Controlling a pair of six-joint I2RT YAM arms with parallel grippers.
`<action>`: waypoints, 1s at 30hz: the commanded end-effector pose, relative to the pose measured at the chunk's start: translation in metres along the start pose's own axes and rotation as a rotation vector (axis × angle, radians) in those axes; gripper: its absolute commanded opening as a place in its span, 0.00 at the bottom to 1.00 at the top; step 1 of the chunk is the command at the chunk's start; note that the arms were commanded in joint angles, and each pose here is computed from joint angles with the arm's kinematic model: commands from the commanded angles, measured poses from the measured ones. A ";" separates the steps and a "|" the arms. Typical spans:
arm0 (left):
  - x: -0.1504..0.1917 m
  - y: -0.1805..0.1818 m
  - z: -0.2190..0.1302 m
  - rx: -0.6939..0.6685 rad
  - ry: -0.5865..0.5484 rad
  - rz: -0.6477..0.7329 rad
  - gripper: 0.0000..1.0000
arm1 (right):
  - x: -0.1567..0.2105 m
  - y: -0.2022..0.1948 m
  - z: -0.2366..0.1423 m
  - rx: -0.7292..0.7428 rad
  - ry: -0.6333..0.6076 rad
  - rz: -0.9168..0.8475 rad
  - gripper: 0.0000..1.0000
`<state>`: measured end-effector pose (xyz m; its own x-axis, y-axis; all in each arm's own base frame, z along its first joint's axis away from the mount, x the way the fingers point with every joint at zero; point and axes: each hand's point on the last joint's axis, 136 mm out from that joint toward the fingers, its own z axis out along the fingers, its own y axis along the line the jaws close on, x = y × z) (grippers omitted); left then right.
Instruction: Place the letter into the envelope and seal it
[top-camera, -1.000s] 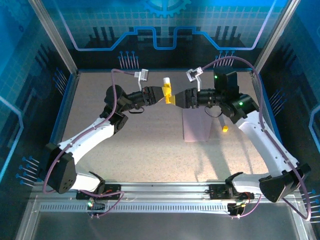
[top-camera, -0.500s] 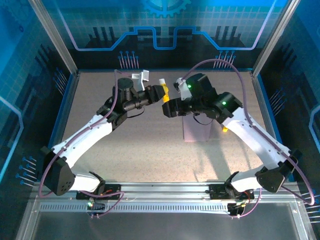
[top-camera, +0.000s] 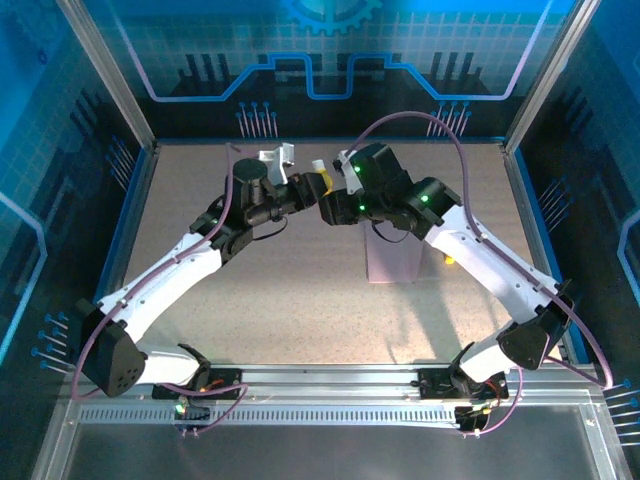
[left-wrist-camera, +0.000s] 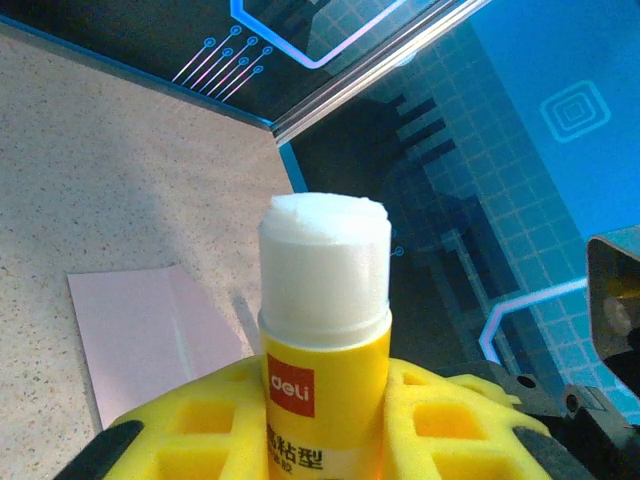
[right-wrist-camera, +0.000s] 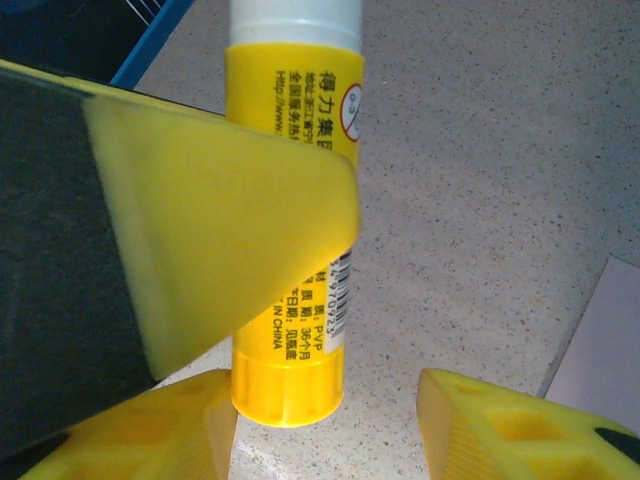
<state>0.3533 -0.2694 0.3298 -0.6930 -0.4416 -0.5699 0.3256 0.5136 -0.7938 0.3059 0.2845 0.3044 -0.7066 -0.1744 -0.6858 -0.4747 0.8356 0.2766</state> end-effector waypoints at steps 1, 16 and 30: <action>-0.002 -0.019 -0.010 0.059 -0.011 0.001 0.00 | -0.016 0.008 0.004 -0.017 -0.049 -0.009 0.51; 0.002 -0.024 -0.006 0.114 0.008 -0.052 0.00 | -0.018 0.007 0.009 -0.030 -0.072 0.000 0.34; 0.018 -0.033 -0.018 0.201 0.042 -0.003 0.00 | -0.035 0.022 -0.024 -0.220 -0.189 -0.008 0.15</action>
<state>0.3454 -0.2724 0.3361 -0.6971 -0.4771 -0.5352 0.3508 0.4240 -0.8350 0.3005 0.2968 0.3005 -0.6987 -0.1578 -0.6978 -0.5340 0.7641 0.3619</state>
